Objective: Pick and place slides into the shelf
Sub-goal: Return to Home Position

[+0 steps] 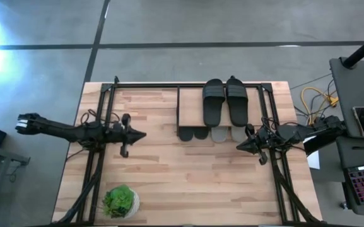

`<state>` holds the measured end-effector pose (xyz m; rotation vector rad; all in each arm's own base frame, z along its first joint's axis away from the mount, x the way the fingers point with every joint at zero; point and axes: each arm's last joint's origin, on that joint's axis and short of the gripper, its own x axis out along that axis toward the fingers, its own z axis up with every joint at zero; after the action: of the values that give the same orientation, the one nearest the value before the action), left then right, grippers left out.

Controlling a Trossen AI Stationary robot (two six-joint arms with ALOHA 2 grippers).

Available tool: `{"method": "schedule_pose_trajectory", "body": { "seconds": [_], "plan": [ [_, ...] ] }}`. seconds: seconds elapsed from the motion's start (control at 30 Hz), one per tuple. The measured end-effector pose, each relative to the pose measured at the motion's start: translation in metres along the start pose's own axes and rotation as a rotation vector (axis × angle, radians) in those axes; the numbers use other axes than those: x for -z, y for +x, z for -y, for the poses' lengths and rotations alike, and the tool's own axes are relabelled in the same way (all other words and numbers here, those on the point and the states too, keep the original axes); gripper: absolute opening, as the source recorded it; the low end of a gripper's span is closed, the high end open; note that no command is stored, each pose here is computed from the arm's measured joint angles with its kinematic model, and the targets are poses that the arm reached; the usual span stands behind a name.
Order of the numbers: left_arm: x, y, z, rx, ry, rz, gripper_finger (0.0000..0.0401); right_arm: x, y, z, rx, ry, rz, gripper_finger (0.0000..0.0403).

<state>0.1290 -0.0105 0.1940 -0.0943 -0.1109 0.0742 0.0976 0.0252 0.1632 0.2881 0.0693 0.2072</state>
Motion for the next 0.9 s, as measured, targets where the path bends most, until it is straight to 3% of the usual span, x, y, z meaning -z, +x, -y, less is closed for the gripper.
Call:
{"method": "schedule_pose_trajectory", "body": {
  "seconds": [0.23, 0.43, 0.67, 0.9],
  "plan": [
    [0.0, -0.007, 0.001, 0.099, 0.012, 0.011, 0.0, 0.0, 0.0, 0.0, 0.0, 0.0, 0.0, 0.0013],
    [0.007, -0.02, -0.002, 0.097, 0.047, -0.033, 0.0, 0.0, 0.0, 0.0, 0.0, 0.0, -0.001, 0.0013],
    [-0.008, -0.036, -0.006, 0.047, 0.132, 0.13, 0.0, 0.0, 0.0, 0.0, 0.0, 0.0, -0.001, 0.0013],
    [0.009, -0.032, -0.006, 0.048, 0.155, 0.039, 0.0, 0.0, 0.0, 0.0, 0.0, 0.0, -0.001, 0.0013]
  ]
}}
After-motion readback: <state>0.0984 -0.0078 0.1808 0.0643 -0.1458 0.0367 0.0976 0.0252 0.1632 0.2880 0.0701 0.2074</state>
